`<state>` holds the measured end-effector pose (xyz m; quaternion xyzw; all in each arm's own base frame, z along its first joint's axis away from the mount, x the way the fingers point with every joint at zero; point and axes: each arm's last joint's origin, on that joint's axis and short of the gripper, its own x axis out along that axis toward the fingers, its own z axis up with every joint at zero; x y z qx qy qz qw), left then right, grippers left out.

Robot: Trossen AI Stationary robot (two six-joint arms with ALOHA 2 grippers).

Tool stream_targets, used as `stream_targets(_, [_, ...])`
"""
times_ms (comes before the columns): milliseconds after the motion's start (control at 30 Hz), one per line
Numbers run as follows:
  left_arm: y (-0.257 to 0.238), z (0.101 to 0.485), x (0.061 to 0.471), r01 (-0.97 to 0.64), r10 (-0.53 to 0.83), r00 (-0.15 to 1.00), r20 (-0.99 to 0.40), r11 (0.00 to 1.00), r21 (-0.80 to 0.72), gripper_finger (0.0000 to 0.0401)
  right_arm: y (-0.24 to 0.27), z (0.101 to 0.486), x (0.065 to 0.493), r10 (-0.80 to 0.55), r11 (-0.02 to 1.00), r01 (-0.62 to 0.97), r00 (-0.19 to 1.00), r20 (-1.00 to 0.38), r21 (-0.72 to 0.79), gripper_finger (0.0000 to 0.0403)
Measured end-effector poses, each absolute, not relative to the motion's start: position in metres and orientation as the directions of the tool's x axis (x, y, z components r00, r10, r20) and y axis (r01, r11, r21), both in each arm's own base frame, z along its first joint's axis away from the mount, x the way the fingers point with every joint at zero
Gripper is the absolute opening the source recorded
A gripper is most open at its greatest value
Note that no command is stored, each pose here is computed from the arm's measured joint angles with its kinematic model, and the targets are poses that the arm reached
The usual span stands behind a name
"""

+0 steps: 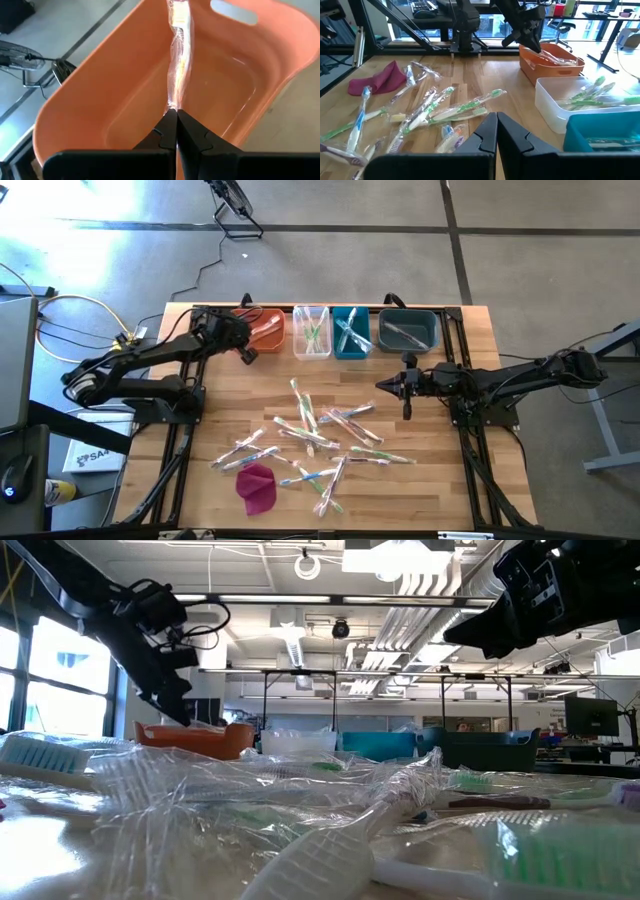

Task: Pick & Place Toothbrushes
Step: Put the orange toothbrush into the orange bin, then put the green toothbrush into the transparent bin

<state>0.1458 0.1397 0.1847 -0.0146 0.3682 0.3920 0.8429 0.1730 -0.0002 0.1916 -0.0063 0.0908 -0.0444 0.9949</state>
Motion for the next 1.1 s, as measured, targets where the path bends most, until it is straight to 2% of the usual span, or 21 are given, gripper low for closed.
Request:
stream_targets(433, [0.1402, 0.1832, 0.1464, -0.673, 0.649, 0.416, -0.637, 0.691, 0.265, 0.0001, -0.0002, 0.1915, 0.173, -0.089, 0.996, 0.087, 0.979, -0.181, -0.02, 0.0002])
stream_targets(533, [0.1401, 0.1831, 0.1463, -0.675, 0.648, 0.415, -0.638, 0.69, 0.262, 0.0015, -0.0002, 0.1915, 0.173, -0.089, 0.996, 0.087, 0.979, -0.181, -0.02, 0.0002])
stream_targets(833, [0.1402, 0.1832, 0.1463, -0.675, 0.648, 0.416, -0.638, 0.69, 0.262, 0.0091, -0.0002, 0.1915, 0.173, -0.089, 0.996, 0.087, 0.979, -0.181, -0.02, 0.0003])
stream_targets(1000, [0.1393, 0.1847, 0.1486, -0.667, 0.642, 0.442, -0.626, 0.702, 0.248, 0.0095, -0.0002, 0.1915, 0.173, -0.089, 0.996, 0.087, 0.979, -0.181, -0.02, 0.0003])
stream_targets(1100, [0.1367, 0.187, 0.1535, -0.655, 0.642, 0.474, -0.603, 0.714, 0.245, 0.0082, -0.0002, 0.1915, 0.173, -0.089, 0.996, 0.087, 0.979, -0.181, -0.02, 0.0003])
